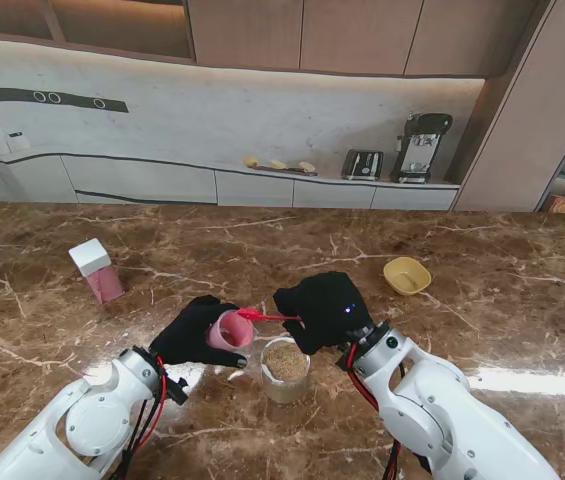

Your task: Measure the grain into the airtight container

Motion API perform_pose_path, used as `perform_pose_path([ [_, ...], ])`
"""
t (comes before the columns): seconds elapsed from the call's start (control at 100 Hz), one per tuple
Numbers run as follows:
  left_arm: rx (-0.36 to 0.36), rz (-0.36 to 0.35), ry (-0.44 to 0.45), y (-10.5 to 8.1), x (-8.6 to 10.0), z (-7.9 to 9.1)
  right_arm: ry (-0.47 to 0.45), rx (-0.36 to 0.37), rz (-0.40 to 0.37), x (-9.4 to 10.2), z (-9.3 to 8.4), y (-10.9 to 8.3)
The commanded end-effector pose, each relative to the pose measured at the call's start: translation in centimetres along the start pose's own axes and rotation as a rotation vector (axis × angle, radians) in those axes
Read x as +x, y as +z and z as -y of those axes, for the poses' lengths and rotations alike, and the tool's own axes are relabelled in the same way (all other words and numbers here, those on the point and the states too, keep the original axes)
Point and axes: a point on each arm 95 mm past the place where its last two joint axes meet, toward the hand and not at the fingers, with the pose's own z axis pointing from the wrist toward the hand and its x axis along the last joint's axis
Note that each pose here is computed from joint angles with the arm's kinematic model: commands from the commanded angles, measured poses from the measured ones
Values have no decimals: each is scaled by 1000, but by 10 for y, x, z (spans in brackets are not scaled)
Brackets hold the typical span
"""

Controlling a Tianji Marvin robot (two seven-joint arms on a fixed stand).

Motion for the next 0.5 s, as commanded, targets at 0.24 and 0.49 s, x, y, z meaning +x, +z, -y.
perform_pose_path([
  [0.24, 2, 7, -2, -1, 0, -2, 59, -15, 128, -9, -17, -19],
  [0.49, 19, 7, 1, -2, 0, 1, 104, -44, 288, -33, -22, -32],
])
